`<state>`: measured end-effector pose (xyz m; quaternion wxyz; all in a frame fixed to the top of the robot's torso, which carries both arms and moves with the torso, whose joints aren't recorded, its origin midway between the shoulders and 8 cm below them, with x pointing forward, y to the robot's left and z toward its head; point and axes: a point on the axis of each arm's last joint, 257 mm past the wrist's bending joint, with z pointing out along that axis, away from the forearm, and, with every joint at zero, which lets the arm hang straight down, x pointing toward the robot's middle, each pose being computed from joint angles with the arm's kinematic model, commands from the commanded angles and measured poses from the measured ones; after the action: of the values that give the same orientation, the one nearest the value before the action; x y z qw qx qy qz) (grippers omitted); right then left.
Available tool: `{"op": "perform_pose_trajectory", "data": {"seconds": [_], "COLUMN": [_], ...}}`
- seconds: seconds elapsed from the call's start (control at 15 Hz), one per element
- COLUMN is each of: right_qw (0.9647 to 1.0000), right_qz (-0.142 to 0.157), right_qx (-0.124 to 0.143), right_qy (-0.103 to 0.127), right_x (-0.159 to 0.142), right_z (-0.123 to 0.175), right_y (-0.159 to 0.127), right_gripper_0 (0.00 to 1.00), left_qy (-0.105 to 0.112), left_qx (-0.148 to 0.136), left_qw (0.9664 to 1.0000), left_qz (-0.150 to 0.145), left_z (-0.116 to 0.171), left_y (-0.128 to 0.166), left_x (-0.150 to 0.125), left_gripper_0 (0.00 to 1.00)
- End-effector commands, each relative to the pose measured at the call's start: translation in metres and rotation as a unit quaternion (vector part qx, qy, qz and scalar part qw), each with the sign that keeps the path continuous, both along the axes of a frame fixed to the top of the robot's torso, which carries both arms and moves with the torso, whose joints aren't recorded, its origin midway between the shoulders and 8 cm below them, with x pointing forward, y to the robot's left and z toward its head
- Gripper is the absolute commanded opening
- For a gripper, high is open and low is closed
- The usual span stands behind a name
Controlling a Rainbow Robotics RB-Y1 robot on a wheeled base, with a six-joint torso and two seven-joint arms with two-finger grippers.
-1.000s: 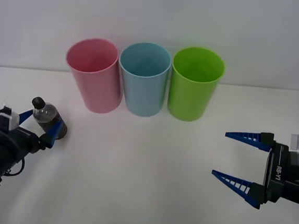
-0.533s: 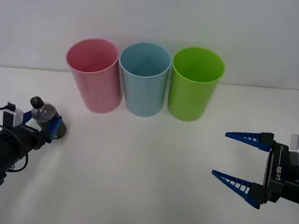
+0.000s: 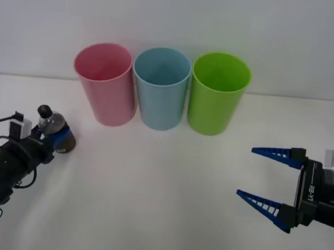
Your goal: Grasp the object on the table and drop it into the matching bin: aluminum can to the light blue bin, PET bottle to the pink bin.
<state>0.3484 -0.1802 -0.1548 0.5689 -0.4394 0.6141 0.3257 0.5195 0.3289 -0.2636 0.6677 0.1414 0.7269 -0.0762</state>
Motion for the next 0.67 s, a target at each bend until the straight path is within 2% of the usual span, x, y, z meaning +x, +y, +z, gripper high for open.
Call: {"op": "perform_pose_trajectory", "data": {"seconds": [0.07,0.2,0.47,0.6,0.67], "right_qw": [1.0000,1.0000,1.0000,1.0000,1.0000], "right_qz": [0.000,0.000,0.000,0.000,0.000], "right_qx": [0.000,0.000,0.000,0.000,0.000], "right_qy": [0.000,0.000,0.000,0.000,0.000], "right_x": [0.000,0.000,0.000,0.000,0.000], "right_z": [0.000,0.000,0.000,0.000,0.000], "right_y": [0.000,0.000,0.000,0.000,0.000], "right_gripper_0": [1.00,1.00,1.00,1.00,1.00], "left_qy": [0.002,0.000,-0.007,0.001,0.007], "left_qx": [-0.010,-0.007,-0.002,-0.032,-0.036], "left_qw": [0.9999,0.9999,0.9999,0.9992,0.9990], "left_qz": [-0.007,-0.008,-0.013,-0.023,-0.027], "left_z": [0.000,0.004,0.031,0.053,0.060], "left_y": [-0.001,0.004,0.012,0.006,0.006], "left_x": [-0.010,-0.026,-0.047,-0.062,-0.072], "left_gripper_0": [0.00,0.00,0.00,0.00,0.00]}}
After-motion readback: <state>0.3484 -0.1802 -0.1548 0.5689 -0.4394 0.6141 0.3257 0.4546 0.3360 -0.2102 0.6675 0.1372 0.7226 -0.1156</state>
